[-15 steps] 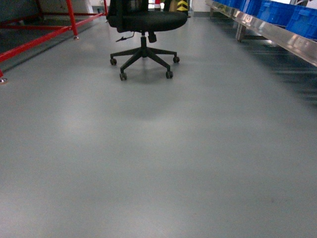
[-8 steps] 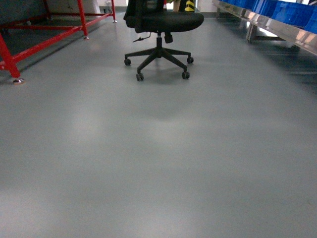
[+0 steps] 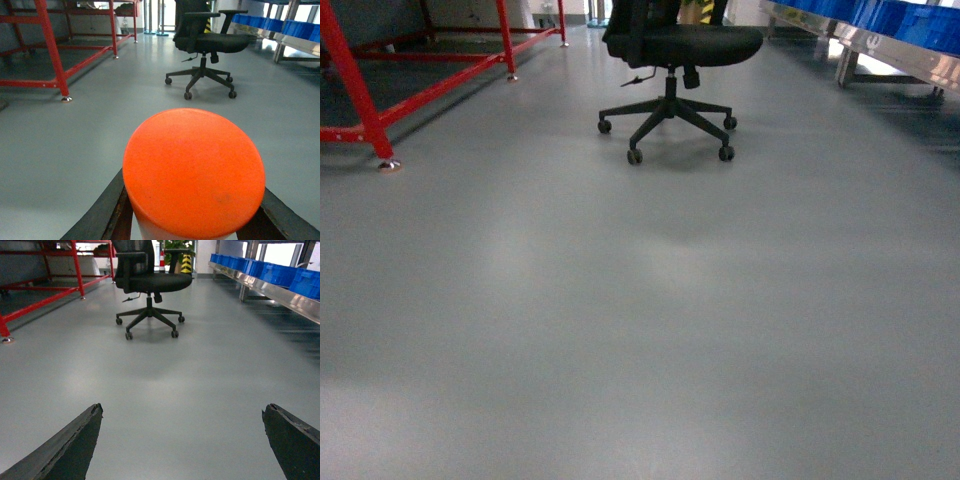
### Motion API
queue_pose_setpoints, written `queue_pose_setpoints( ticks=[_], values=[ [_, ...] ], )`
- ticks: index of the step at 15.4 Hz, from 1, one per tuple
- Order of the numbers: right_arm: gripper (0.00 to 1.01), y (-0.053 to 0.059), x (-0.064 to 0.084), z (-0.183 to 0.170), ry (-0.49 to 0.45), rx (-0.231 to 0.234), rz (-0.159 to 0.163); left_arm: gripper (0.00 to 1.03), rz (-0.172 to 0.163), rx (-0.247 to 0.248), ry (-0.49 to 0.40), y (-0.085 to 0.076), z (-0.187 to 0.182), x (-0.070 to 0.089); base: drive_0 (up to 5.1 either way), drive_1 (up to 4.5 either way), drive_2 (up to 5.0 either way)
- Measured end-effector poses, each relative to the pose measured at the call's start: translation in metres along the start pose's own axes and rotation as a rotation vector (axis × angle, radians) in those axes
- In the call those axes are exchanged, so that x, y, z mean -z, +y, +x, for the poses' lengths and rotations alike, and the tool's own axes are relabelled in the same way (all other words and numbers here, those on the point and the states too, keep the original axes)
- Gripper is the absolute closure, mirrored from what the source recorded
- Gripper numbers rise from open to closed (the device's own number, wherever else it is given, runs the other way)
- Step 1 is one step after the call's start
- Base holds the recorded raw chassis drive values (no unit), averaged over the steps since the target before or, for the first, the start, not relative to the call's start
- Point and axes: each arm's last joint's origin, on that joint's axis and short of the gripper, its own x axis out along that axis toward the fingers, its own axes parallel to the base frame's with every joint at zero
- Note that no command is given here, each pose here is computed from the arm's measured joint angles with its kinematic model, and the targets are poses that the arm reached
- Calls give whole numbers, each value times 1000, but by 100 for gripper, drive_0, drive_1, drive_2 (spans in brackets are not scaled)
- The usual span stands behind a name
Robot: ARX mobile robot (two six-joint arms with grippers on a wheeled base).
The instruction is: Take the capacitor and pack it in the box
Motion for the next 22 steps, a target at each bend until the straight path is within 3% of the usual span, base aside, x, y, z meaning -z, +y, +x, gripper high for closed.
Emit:
queue_pose_setpoints(
  ticks=[22],
  values=[
    [3, 0, 0, 0, 1, 0, 0, 58, 0, 0, 0, 0, 0, 0, -497, 240, 240]
  ],
)
